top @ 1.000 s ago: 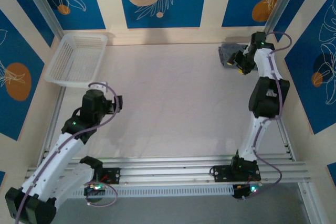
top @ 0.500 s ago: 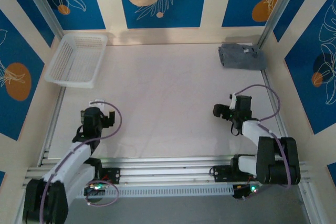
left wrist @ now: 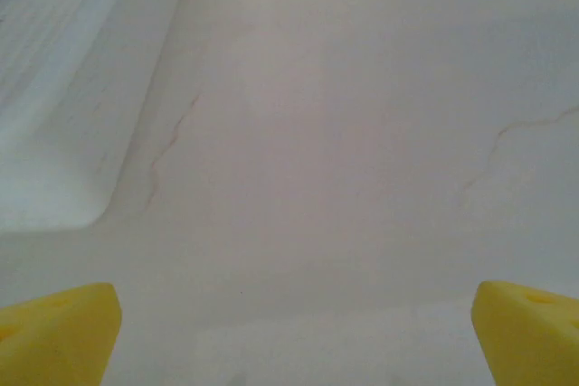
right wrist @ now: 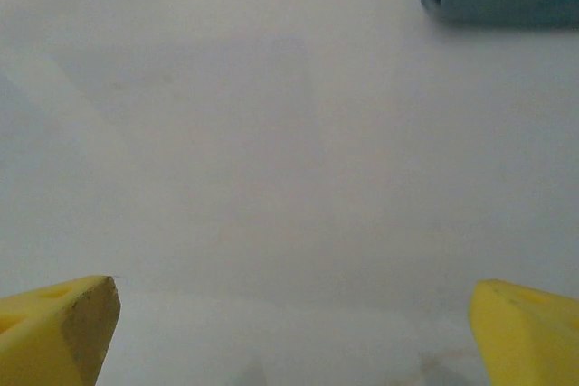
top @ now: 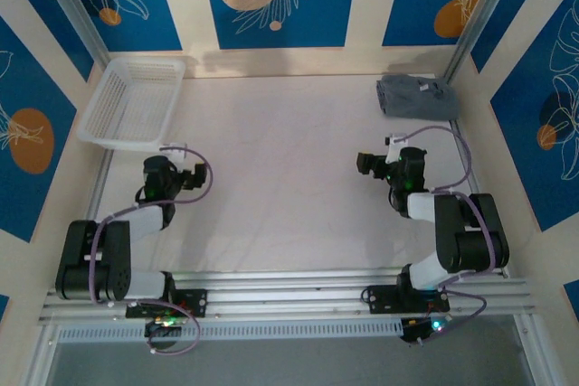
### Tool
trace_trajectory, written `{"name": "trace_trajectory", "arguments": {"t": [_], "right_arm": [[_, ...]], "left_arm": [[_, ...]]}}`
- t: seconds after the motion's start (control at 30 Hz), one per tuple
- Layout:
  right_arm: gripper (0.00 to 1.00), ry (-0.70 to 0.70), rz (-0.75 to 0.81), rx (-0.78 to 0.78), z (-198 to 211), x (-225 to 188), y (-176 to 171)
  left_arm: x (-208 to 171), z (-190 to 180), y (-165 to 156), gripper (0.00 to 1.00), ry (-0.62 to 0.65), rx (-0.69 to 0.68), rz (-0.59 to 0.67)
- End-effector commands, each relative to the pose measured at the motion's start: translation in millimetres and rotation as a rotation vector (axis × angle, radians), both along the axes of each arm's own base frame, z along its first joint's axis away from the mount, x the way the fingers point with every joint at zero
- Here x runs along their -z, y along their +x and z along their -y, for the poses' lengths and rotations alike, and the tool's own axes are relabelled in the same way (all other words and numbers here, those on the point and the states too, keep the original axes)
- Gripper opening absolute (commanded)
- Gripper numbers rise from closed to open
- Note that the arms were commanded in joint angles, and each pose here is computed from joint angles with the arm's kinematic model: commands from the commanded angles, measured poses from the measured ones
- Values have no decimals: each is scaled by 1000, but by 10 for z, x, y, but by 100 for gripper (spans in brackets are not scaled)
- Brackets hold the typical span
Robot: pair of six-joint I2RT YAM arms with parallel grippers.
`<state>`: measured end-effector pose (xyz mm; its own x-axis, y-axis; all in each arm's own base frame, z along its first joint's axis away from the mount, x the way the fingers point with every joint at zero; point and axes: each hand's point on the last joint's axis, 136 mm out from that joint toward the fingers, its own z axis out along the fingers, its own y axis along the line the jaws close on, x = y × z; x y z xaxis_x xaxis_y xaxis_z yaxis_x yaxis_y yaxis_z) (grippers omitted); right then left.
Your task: Fold the inside-out t-shirt
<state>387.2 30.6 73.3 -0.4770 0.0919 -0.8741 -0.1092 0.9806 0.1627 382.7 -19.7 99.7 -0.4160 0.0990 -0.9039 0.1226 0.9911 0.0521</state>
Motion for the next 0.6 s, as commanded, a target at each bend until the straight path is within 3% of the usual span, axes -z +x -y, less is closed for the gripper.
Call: {"name": "trace_trajectory", "arguments": {"t": [0.0, 0.03, 0.33, 0.57], "right_arm": [[99, -10, 120, -14, 3, -210, 96], [99, -16, 99, -12, 5, -190, 83], [99, -68, 148, 5, -26, -227, 55], [99, -25, 109, -25, -28, -199, 93]], "left_arm": [[83, 148, 174, 99, -32, 56, 30], [139, 56, 138, 99, -33, -2, 31], [115, 86, 124, 99, -26, 14, 51], [119, 86, 124, 99, -25, 13, 49]]}}
